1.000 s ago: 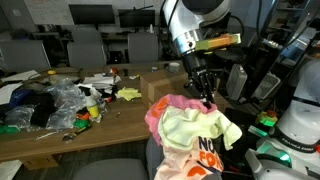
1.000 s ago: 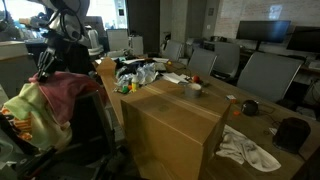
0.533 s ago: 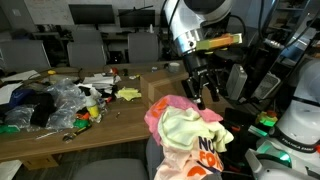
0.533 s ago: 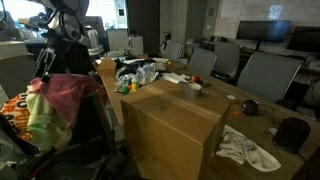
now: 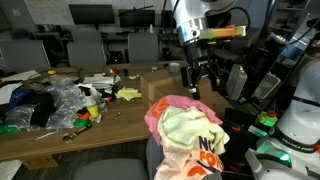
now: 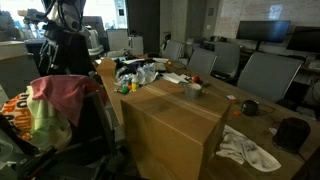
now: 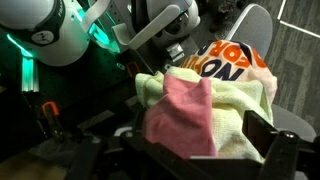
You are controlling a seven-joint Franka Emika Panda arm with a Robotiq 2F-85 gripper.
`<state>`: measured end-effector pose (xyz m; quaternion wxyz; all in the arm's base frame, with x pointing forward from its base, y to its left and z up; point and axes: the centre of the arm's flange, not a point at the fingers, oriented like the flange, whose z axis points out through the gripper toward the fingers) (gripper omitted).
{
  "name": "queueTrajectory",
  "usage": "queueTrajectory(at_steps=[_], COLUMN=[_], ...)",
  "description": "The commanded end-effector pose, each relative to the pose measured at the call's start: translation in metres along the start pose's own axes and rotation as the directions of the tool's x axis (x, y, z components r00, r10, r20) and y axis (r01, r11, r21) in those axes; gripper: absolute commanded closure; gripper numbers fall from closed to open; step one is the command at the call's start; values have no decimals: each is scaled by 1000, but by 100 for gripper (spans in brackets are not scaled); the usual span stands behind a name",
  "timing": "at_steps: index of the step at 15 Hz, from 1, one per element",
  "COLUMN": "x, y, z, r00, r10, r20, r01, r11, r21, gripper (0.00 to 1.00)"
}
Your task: Pick up the shirts on the box and put them on the chair.
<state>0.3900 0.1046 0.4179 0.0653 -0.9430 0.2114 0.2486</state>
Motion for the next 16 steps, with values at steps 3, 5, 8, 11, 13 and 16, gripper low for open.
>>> queueTrajectory(at_steps=[3, 5, 8, 11, 13, 16], x=[-28, -37, -53, -69, -81, -71], y=[51, 75, 107, 133, 147, 142], z=[-73, -90, -101, -97, -86, -92], r00=[970, 938, 875, 801, 755, 793], r10=[136, 226, 345, 463, 534, 497], r20=[-203, -264, -339, -378, -381, -353], r01=[-127, -207, -309, -407, -451, -424], r11=[990, 973, 938, 886, 844, 866], r21=[56, 99, 158, 224, 290, 266], gripper=[0, 0, 0, 0, 0, 0])
